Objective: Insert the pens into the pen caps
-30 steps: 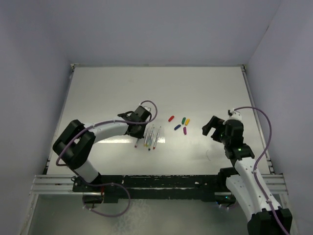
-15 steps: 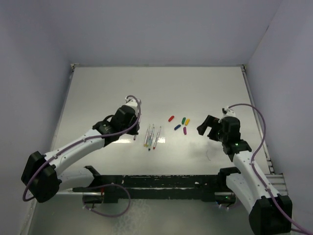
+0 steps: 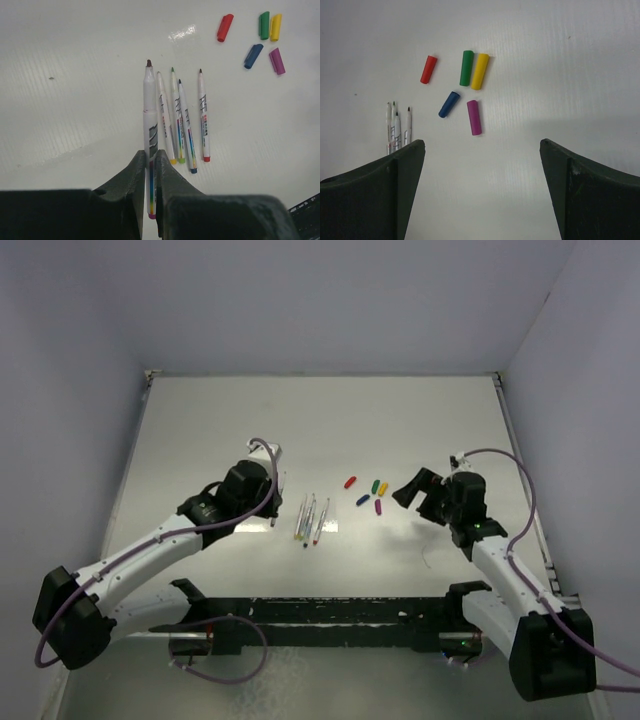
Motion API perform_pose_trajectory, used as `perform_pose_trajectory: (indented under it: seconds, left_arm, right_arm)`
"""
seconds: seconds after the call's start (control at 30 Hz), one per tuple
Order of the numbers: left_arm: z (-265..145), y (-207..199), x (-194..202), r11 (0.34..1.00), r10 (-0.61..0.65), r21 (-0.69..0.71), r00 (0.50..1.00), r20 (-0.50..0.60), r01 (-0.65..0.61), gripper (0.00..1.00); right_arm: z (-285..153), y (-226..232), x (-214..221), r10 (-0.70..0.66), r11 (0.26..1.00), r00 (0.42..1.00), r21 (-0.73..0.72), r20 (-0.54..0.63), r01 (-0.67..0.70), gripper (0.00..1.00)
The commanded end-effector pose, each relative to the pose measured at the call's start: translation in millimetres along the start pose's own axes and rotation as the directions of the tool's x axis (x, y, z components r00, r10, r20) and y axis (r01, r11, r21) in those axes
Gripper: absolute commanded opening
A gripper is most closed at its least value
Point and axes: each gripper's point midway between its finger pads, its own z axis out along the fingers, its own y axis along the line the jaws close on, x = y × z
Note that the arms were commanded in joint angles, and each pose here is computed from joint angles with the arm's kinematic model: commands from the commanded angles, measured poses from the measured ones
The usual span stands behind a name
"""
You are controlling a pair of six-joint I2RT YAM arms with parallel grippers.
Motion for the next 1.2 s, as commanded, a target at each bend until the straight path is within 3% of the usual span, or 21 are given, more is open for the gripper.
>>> perform_pose_trajectory:
  seconds: [0.0, 0.4, 0.7, 0.93, 1.1, 1.17]
  left_arm:
    - [1, -4, -9, 1.000, 0.016, 0.017, 0.999, 0.041, -0.016, 0.00]
    - [9, -13, -6, 0.998, 0.009, 0.060, 0.999, 0.038, -0.011, 0.00]
    - [17, -12, 3, 0.999, 0.004, 0.053, 1.000, 0.002, -0.004, 0.00]
    - [20, -12, 2, 0.999, 0.007, 0.045, 1.000, 0.000, -0.007, 0.00]
    - [18, -10, 0, 0.999, 0.009, 0.034, 1.000, 0.004, -0.009, 0.00]
    - [17, -7, -2, 1.000, 0.010, 0.021, 1.000, 0.010, -0.010, 0.00]
  right_arm:
    - [5, 11, -1, 0.033, 0.998, 0.999, -0.059, -0.010, -0.033, 1.00]
    - [10, 6, 6, 0.019, 0.996, 1.000, -0.090, 0.020, -0.017, 1.00]
    - [12, 9, -15, -0.120, 0.992, 0.990, -0.036, 0.068, 0.122, 1.00]
    - [4, 48, -33, -0.376, 0.925, 0.919, 0.114, 0.120, 0.364, 1.00]
    - [1, 66, -51, -0.419, 0.907, 0.895, 0.122, 0.153, 0.403, 1.00]
    - [-1, 71, -58, -0.363, 0.931, 0.913, 0.120, 0.187, 0.346, 1.00]
